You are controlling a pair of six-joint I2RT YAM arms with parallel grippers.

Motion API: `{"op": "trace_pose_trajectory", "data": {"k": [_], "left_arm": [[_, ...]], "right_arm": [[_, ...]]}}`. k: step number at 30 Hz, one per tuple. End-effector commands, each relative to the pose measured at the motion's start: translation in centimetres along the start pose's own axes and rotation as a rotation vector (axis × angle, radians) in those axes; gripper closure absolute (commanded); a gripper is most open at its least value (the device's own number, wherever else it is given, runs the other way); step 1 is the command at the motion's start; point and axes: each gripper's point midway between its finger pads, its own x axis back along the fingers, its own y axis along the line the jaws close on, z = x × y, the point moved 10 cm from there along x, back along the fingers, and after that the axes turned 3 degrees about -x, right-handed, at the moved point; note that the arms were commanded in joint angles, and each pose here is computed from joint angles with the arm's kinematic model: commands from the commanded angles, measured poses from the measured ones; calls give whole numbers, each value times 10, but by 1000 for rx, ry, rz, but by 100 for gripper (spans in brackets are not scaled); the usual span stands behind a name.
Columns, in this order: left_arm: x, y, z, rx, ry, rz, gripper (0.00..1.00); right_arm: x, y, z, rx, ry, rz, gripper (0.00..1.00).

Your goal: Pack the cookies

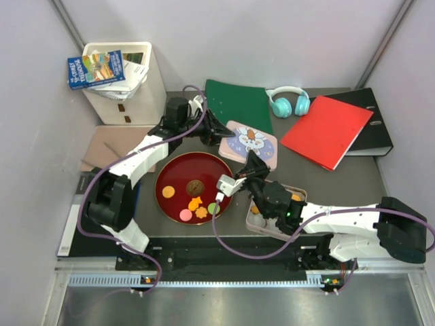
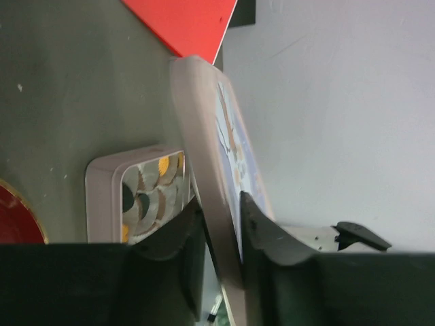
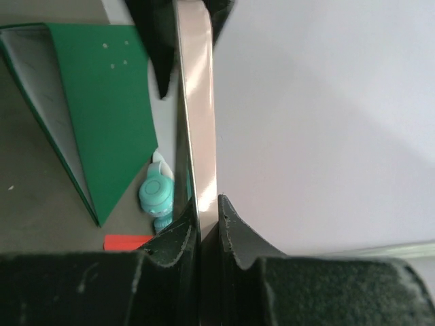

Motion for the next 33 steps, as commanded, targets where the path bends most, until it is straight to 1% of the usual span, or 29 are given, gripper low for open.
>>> {"op": "trace_pose_trajectory", "data": {"k": [1, 3, 6, 7, 8, 10, 11, 13, 14, 16, 17, 18, 19, 20, 21, 22, 23, 24, 25, 27, 29, 30, 32, 33], "left_arm": [[3, -15, -1, -81, -9, 80, 82], [2, -16, -1, -85, -10, 88, 91], [3, -18, -1, -87, -15, 109, 95], [4, -19, -1, -92, -20, 116, 96], [4, -21, 0, -97, -22, 124, 96], [6, -24, -2, -108, -36, 143, 98], [5, -25, -2, -109, -37, 150, 99], [5, -29, -6, -112, -57, 166, 100], [5, -31, -7, -116, -64, 176, 100], [3, -35, -12, -114, -82, 198, 100], [3, -40, -15, -118, -91, 211, 100], [3, -43, -18, -104, -102, 221, 100], [2, -45, -23, -115, -117, 240, 100], [2, -50, -27, -120, -130, 256, 100], [2, -54, -31, -115, -145, 272, 100], [2, -59, -39, -132, -176, 289, 100], [3, -62, -44, -133, -188, 296, 100], [4, -64, -49, -128, -202, 305, 100], [4, -66, -58, -129, -231, 313, 100], [6, -70, -67, -133, -263, 337, 100], [6, -73, -77, -135, -287, 354, 100], [5, -74, -80, -131, -288, 357, 100], [4, -76, -86, -136, -296, 364, 100], [4, -77, -88, -140, -303, 366, 100]], "right_arm": [[0, -13, -10, -72, -44, 64, 100], [1, -14, -9, -76, -42, 69, 100], [2, -18, -9, -96, -30, 75, 99], [2, -19, -9, -103, -26, 75, 92], [2, -20, -10, -114, -22, 77, 77], [3, -24, -10, -148, -9, 84, 57], [3, -25, -11, -164, -5, 86, 41], [6, -27, -10, -205, 21, 93, 25], [9, -28, -13, -219, 17, 86, 14], [17, -29, -13, -261, 23, 66, 4], [21, -31, -14, -280, 19, 57, 1], [27, -26, -18, -306, 20, 19, 1], [31, -29, -19, -339, 19, 16, 1], [35, -41, -22, -399, 14, 33, 1], [41, -43, -24, -489, 27, 34, 1], [45, -42, -22, -490, 48, -3, 1], [50, -54, -23, -556, 45, 5, 1], [54, -55, -24, -653, 55, 5, 1], [59, -52, -19, -649, 83, -34, 1], [67, -58, -16, -785, 100, -28, 1], [74, -56, -8, -790, 130, -59, 1], [78, -57, -5, -842, 140, -55, 1], [83, -58, 2, -859, 180, -49, 1], [87, -63, 4, -931, 179, -26, 1]]}}
